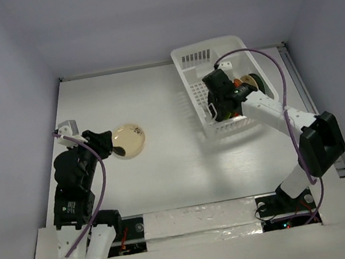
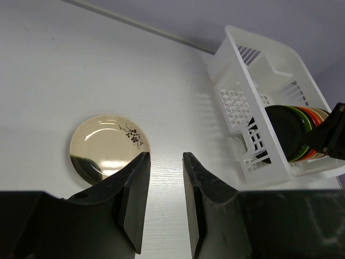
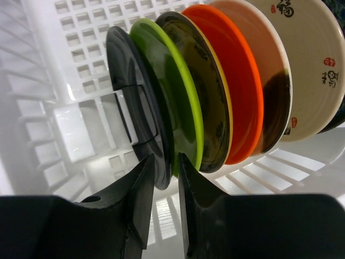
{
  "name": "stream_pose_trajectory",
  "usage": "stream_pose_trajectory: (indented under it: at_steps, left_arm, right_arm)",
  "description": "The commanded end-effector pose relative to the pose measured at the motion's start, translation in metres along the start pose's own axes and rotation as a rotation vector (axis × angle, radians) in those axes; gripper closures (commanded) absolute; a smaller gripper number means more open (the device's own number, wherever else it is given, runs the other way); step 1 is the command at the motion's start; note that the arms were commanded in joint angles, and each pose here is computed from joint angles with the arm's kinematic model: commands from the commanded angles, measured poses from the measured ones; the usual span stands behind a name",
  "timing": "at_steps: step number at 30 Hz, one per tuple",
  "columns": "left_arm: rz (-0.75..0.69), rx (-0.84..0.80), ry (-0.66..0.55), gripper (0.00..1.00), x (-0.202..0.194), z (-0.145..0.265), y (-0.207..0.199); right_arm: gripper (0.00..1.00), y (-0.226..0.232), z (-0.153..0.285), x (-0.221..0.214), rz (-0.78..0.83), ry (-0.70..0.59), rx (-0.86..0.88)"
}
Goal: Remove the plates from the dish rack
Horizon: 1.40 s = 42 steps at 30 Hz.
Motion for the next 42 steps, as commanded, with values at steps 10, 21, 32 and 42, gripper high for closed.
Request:
stream_pose_trajectory:
  at_steps: [10, 21, 32, 42]
  left_arm:
    - [-0.002, -0.029, -0.041, 0.72, 0.009, 0.0, -0.005]
    - [-0.001, -0.033, -0.041, 0.72, 0.008, 0.0, -0.005]
    - [-0.001, -0.032, -0.043, 0.72, 0.009, 0.0, -0.005]
    - [0.002, -0.019, -0.044, 0.72, 0.009, -0.001, -0.003]
  right_arm:
    - [0.92, -0.005, -0.016, 0.031, 0.051, -0.078, -0.151]
    - [1.0, -0.014, 0.038, 0.058, 0.064, -0.18, -0.134]
    - [1.0, -0.007, 0.117, 0.102, -0.101, -0.329, 0.102]
    - [1.0, 0.178, 0.141, 0.046, -0.215, -0.03, 0.989]
Point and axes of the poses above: each gripper's point midway between its finger pads, its own z axis back along the fingers, its own y axis along the line the jaws close on, x = y × z, the point moved 6 cm from there along z, back along the fingers, and after that the axes turned 10 degrees about -z, right-handed, at the moved point
